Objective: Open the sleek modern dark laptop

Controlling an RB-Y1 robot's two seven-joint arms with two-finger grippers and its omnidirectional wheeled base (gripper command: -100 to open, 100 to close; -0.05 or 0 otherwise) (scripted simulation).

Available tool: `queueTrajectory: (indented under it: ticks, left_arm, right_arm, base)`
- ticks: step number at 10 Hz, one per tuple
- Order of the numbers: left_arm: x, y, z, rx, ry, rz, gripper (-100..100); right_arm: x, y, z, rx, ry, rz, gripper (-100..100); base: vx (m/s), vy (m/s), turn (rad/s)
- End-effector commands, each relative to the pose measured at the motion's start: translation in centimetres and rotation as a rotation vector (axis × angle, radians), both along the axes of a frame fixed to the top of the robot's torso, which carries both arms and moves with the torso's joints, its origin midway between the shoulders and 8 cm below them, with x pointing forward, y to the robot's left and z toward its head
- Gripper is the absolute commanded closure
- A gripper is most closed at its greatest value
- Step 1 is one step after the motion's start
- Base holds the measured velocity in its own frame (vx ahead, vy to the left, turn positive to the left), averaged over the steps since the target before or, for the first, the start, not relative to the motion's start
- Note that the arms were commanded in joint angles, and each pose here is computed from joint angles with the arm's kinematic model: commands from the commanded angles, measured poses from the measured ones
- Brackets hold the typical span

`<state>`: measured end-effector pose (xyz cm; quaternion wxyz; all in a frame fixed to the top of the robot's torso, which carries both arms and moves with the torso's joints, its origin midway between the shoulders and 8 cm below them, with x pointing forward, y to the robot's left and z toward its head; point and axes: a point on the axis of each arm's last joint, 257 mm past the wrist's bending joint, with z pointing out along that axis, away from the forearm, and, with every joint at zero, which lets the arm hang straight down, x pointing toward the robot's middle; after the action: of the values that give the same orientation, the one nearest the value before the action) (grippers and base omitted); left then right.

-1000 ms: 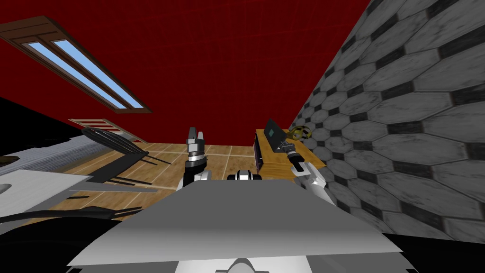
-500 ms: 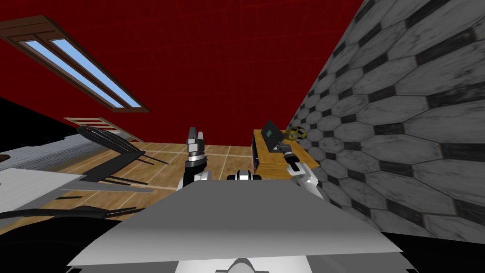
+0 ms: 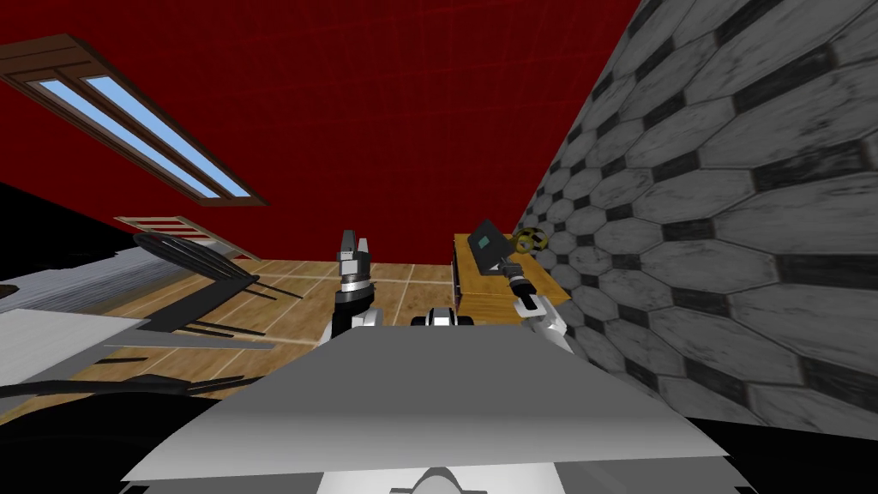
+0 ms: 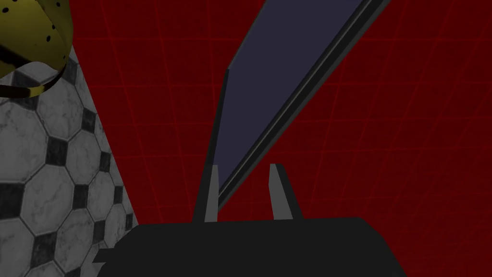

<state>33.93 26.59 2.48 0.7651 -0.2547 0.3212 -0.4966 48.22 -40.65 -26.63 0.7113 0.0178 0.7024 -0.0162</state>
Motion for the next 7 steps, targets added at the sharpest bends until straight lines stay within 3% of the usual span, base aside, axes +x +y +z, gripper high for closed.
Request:
queueTrajectory:
  ticks: [1,7]
  left_arm:
    - [0.0,0.0,0.0,0.0,0.0,0.0,0]
    - [0.0,0.0,0.0,0.0,0.0,0.0,0]
  right_arm:
    - [-0.9,1.7,-2.6,0.123,0.008,0.01,100]
    - [-2.5,4.7,-6.6,0.326,0.014,0.016,100]
  base:
    - [0.042,-0.132,-0.04]
    - [0.007,-0.059,-0.013]
